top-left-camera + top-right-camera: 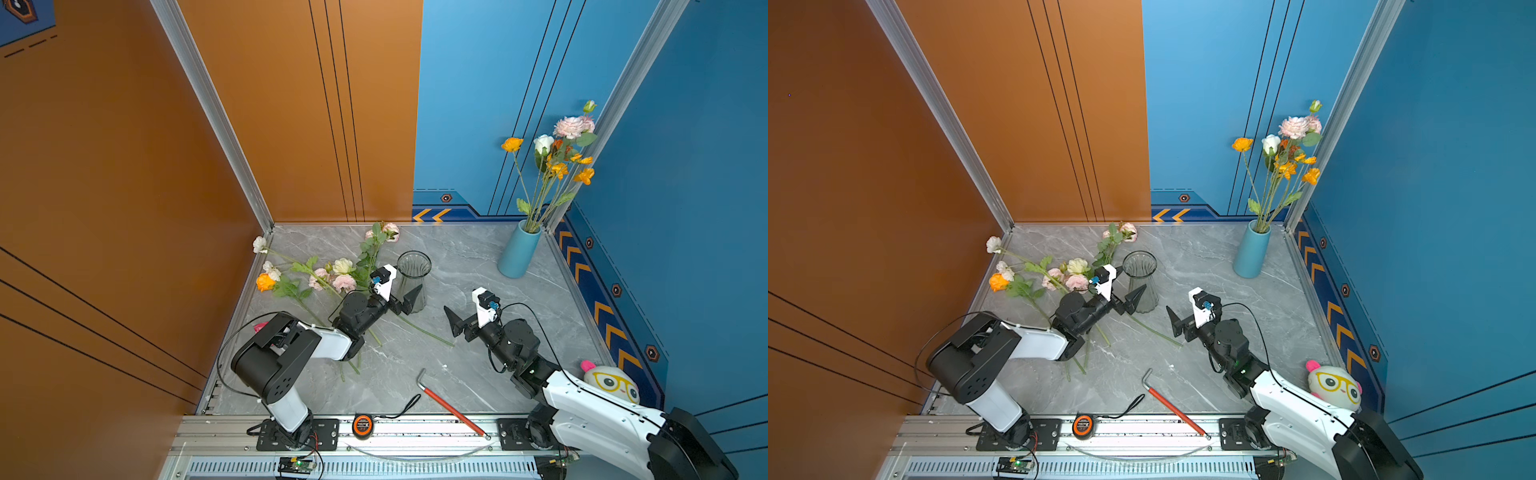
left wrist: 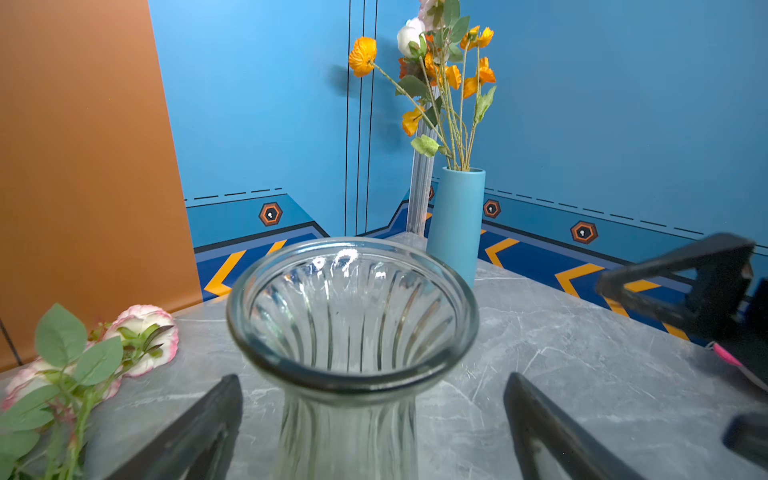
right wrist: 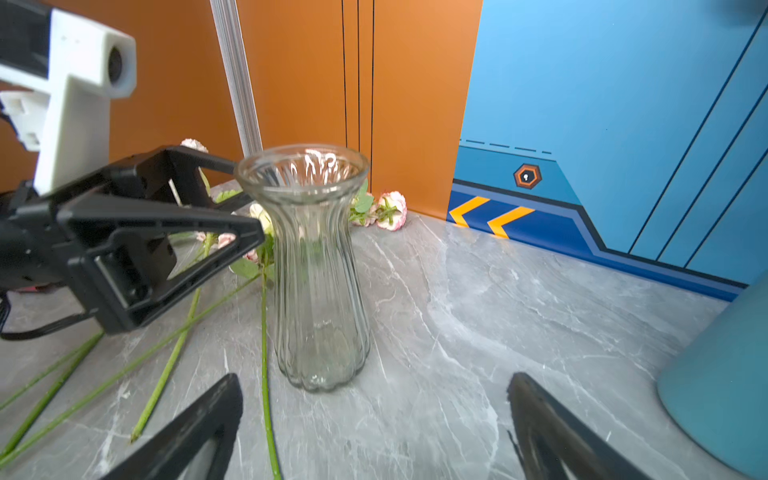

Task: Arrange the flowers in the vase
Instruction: 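Slide the clear glass vase toward the robot with the left gripper and release, then grasp a pink rose stem from the pile with the left gripper and lift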

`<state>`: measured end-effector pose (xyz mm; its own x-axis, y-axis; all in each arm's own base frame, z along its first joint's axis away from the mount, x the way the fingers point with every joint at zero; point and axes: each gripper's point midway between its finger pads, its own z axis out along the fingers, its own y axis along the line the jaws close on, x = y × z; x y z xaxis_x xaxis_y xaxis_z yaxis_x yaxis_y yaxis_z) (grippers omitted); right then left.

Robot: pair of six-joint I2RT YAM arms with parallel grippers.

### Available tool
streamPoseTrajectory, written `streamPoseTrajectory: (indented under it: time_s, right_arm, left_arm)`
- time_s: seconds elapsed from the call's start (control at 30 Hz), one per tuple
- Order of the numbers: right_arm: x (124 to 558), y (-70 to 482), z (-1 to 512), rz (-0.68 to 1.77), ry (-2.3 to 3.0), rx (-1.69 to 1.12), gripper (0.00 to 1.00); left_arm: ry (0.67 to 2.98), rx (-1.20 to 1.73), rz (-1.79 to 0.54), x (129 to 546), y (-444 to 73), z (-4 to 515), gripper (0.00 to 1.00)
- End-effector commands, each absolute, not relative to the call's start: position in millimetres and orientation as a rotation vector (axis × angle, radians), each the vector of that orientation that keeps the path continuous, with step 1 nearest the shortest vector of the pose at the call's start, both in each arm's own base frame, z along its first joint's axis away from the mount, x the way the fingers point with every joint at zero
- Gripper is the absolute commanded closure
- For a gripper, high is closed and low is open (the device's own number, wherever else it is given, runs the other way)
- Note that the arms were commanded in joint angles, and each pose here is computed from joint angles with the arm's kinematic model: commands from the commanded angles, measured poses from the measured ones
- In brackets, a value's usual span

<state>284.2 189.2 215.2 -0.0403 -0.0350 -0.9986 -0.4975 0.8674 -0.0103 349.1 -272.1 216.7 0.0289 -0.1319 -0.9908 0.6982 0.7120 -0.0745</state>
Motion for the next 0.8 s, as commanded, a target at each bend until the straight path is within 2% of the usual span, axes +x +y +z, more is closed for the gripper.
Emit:
streamPoseTrajectory:
  time_s: [0.0,0.13,0.33,0.47,0.57,0.6,0.67,0.77]
  right_arm:
    - [294.2,197.6,231.5,0.389,1.560,-0.430,0.00]
    - [284.8,215.8,203.6,0.447,1.536,-0.512,0.00]
    - [257.7,258.7,181.5,0.542,1.542,-0.702,0.00]
    - [254.3,276.3,169.0,0.567,1.557,-0.764,0.00]
    - [250.7,287.7,161.6,0.613,1.566,-0.801,0.00]
    - [250.7,289.8,159.8,0.613,1.569,-0.807,0.00]
    - [250.9,292.0,158.1,0.613,1.572,-0.811,0.00]
    - [250.1,290.9,159.0,0.607,1.573,-0.813,0.00]
  left_arm:
    - [1.419,0.525,-0.656,340.4,-265.4,224.6,0.02]
    - [1.512,0.464,-0.573,328.1,-242.1,223.5,0.02]
    - [1.881,0.282,-0.426,299.0,-184.3,189.6,0.02]
    - [2.090,-0.068,-0.591,286.2,-163.9,160.0,0.01]
    - [2.213,-0.341,-0.773,293.0,-166.5,130.1,0.11]
    - [2.216,-0.406,-0.869,296.9,-173.2,124.3,0.21]
    - [2.189,-0.516,-0.973,306.6,-180.8,116.5,0.33]
    - [2.162,-0.604,-0.944,320.4,-177.6,107.4,0.40]
